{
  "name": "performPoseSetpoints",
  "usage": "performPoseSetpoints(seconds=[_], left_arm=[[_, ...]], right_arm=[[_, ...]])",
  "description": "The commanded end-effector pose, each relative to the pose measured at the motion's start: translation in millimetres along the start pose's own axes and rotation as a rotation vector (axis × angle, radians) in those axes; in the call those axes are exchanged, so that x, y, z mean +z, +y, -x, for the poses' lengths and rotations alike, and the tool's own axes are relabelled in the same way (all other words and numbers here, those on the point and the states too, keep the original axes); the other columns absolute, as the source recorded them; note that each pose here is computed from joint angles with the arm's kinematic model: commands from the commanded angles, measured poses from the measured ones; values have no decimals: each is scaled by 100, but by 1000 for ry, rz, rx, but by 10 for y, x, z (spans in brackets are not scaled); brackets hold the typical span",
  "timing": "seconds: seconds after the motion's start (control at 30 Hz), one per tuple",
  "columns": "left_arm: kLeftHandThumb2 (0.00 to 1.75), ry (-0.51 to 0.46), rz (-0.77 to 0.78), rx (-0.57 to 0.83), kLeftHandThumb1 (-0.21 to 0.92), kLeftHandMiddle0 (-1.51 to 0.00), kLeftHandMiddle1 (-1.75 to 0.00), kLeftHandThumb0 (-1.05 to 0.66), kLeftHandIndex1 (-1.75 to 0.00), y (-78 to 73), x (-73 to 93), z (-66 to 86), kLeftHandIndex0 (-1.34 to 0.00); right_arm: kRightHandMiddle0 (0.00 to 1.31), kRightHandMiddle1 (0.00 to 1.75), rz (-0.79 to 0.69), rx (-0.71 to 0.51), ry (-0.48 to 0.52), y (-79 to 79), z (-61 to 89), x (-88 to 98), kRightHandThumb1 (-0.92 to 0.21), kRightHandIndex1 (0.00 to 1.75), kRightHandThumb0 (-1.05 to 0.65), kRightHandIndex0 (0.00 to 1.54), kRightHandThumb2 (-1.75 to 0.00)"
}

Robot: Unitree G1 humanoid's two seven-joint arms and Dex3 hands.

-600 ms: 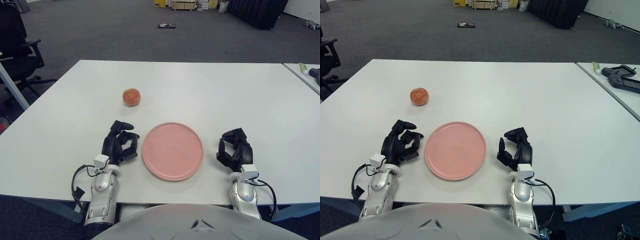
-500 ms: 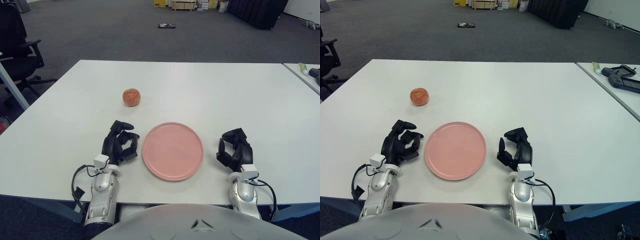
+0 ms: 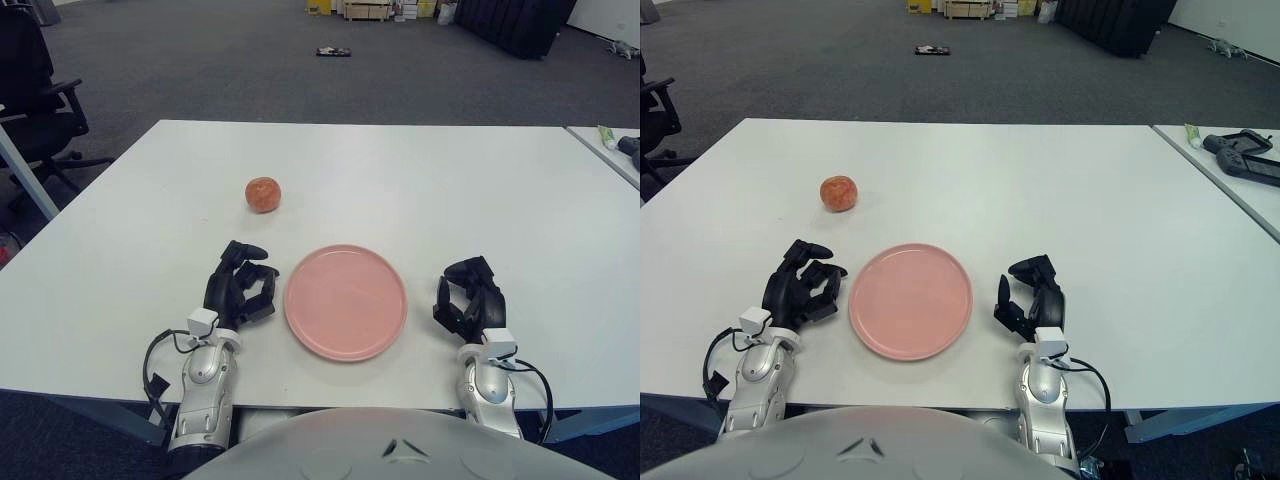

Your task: Put the apple into the plate.

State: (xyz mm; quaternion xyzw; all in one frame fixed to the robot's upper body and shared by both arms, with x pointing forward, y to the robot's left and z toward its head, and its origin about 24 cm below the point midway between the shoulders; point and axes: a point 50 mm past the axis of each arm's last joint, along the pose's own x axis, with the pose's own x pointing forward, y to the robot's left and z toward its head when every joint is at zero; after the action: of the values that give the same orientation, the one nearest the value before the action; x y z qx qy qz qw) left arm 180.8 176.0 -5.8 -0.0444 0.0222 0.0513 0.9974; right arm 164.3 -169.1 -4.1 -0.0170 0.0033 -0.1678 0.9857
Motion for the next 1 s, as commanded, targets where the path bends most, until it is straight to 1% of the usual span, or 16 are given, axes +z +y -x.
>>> performPoseSetpoints(seconds=[0.0,0.07,0.23,0.37,0.57,0.63,0.7,0.77,0.9,0.97], left_arm=[[108,-22,-32,-1,44,-62,-145,-1,-175,-14,45,-51,-39],[112,-32,-57,2,42,-62,-149,-1,-175,-15,56,-56,-38],[123,-74,-194,40,36,-64,-159,-1,-175,-14,97,-114,-38],[131,-130,-353,92,31,-65,-167,-1,-175,-20,135,-189,-39],[136,-181,-534,141,30,-63,-174,-1,-175,-36,188,-314,-39],[136,-195,-576,153,30,-63,-174,-1,-175,-40,207,-369,-39],[137,-205,-652,162,29,-63,-174,-1,-175,-7,224,-535,-40],[140,-215,-702,169,26,-65,-175,-1,-175,24,230,-644,-42],[141,-244,-748,174,26,-66,-175,-1,-175,46,217,-745,-42],[138,-268,-776,176,28,-64,-175,-1,-175,49,220,-803,-40]], right_arm=[[41,175,-16,6,-12,20,-21,22,-58,152,-40,65,-99],[41,175,-18,6,-14,23,-20,24,-57,153,-41,66,-100],[42,175,-23,10,-8,24,-22,23,-57,154,-41,65,-101],[42,175,-17,8,-2,25,-24,14,-56,155,-41,66,-101],[42,175,4,0,-5,23,-24,9,-57,156,-41,66,-101],[42,175,8,0,-7,24,-25,9,-57,156,-41,66,-101],[42,175,14,0,-11,25,-26,9,-57,156,-41,66,-101],[42,175,16,0,-12,25,-27,9,-57,156,-41,66,-101],[42,175,16,-1,-9,27,-29,4,-56,156,-41,65,-101],[42,175,14,-3,-7,26,-30,2,-57,155,-41,64,-101]])
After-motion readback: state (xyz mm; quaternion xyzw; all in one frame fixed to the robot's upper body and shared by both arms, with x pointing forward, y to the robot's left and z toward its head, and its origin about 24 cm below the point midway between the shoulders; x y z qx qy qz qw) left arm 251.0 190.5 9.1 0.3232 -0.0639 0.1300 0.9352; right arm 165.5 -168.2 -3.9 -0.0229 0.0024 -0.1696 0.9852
